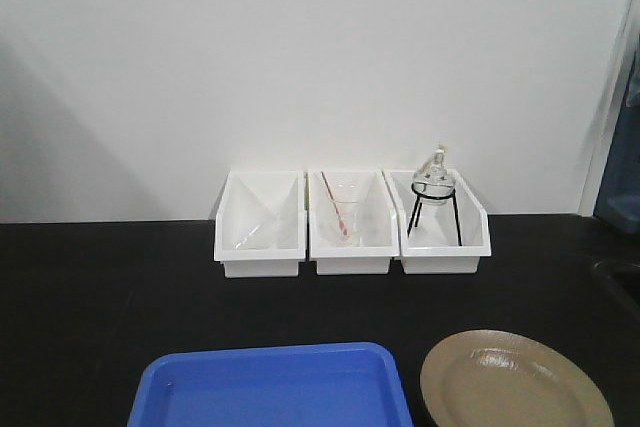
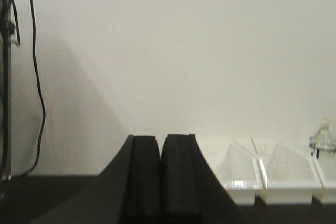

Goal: Place disk in tray to left cabinet

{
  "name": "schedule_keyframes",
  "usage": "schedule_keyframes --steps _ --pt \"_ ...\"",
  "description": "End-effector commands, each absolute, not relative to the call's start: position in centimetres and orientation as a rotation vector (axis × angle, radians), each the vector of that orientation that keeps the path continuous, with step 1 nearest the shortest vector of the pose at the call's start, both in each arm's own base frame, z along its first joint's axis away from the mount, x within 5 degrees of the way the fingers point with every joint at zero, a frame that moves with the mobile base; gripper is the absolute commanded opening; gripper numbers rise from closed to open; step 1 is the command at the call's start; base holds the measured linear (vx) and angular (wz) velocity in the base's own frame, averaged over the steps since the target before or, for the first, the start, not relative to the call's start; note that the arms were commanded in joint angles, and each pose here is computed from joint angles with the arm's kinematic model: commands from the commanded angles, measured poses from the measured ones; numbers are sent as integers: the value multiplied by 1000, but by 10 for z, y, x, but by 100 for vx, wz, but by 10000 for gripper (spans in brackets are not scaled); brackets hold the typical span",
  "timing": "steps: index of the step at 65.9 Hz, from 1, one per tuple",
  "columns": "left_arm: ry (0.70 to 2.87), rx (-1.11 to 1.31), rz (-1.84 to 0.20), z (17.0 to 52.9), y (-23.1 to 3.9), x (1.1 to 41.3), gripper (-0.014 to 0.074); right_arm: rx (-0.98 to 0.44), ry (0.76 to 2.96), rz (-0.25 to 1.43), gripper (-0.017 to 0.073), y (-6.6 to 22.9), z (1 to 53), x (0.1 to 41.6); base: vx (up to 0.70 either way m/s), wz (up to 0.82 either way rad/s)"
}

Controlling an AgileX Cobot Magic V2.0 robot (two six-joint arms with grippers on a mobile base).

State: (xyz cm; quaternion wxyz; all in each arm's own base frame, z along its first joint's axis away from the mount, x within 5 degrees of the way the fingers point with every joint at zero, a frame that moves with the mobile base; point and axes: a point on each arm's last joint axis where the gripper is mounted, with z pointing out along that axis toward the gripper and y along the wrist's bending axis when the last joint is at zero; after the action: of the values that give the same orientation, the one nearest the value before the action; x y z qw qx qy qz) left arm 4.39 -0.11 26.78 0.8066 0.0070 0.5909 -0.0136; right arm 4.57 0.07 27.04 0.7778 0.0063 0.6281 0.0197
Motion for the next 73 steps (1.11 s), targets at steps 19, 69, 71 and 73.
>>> schedule_keyframes --steps 19,69,71,73 --pt "1276 36 -10 353 -2 70 -2 -3 1498 6 -2 0 332 82 0 0" --pt "1673 61 -20 317 -5 101 312 58 1864 59 433 2 289 149 0 0" --pt "1673 61 -20 317 -5 101 329 100 1875 95 440 2 287 151 0 0" --pt "1673 61 -20 317 -5 101 341 145 1885 132 442 2 285 153 0 0"
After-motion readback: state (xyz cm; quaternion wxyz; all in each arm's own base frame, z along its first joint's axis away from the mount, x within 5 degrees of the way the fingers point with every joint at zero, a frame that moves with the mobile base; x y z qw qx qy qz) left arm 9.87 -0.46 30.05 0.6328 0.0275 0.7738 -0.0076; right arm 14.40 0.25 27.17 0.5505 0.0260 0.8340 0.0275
